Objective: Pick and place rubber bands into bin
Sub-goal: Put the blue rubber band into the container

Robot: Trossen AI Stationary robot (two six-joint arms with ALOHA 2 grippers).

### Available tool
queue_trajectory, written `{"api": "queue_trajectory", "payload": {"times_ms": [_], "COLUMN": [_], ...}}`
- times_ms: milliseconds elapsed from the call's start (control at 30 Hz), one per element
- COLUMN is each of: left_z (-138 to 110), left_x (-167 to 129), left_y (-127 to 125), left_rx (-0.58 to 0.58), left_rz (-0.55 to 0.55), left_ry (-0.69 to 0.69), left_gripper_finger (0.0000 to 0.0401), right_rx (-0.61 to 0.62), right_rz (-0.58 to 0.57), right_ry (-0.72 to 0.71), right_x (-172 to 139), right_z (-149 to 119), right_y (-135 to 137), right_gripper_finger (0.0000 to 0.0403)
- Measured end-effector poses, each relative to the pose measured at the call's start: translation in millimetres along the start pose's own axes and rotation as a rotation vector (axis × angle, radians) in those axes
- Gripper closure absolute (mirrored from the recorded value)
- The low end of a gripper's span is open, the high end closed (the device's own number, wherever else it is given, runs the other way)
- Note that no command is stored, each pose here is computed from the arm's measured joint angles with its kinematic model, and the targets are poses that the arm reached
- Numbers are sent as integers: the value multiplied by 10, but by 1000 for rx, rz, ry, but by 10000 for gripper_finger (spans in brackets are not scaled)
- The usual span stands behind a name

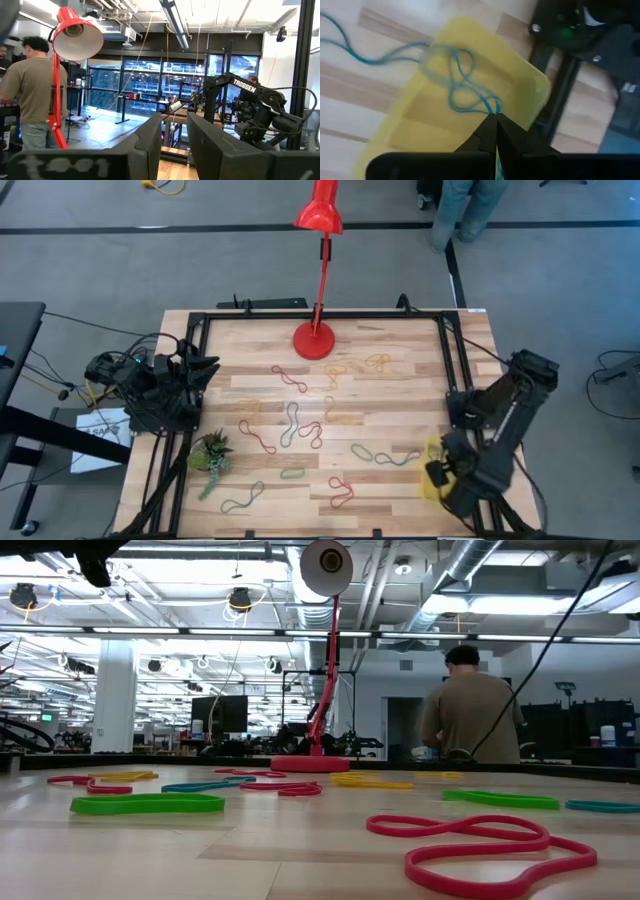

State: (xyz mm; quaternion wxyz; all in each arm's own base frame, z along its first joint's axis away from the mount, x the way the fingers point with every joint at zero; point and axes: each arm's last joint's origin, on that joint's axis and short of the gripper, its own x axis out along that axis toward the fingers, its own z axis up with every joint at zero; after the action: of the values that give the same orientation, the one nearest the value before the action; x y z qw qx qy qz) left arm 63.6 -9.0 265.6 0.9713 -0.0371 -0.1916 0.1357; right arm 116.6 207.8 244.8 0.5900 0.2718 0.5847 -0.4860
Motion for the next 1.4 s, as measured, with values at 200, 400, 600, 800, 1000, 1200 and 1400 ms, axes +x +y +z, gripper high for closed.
{"api": "queue_trajectory", "payload": {"times_ms": [200, 400, 600, 800, 1000, 1200, 1400], "left_z": [0, 0, 0, 0, 0, 0, 0], "left_x": [0, 0, 0, 0, 0, 0, 0], "left_y": [0, 0, 0, 0, 0, 0, 0], "left_rx": [-6, -7, -7, -7, -7, -6, -7], "left_rz": [-1, 0, -1, 0, 0, 0, -1], "left_ry": [0, 0, 0, 0, 0, 0, 0], "left_gripper_finger": [319, 319, 319, 319, 319, 319, 319], "right_rx": [-33, -32, -19, -6, 6, -35, -135], "right_rz": [-60, -81, -65, -71, -63, 41, 276], "right_ry": [-74, -124, -88, -81, -26, 45, -124], "right_x": [225, 547, 685, 686, 642, 337, 76], "right_z": [-24, 20, 61, 102, 133, 162, 195], "right_y": [-89, -100, -39, -12, 52, 216, 358], "right_gripper_finger": [402, 402, 385, 347, 325, 321, 321]}}
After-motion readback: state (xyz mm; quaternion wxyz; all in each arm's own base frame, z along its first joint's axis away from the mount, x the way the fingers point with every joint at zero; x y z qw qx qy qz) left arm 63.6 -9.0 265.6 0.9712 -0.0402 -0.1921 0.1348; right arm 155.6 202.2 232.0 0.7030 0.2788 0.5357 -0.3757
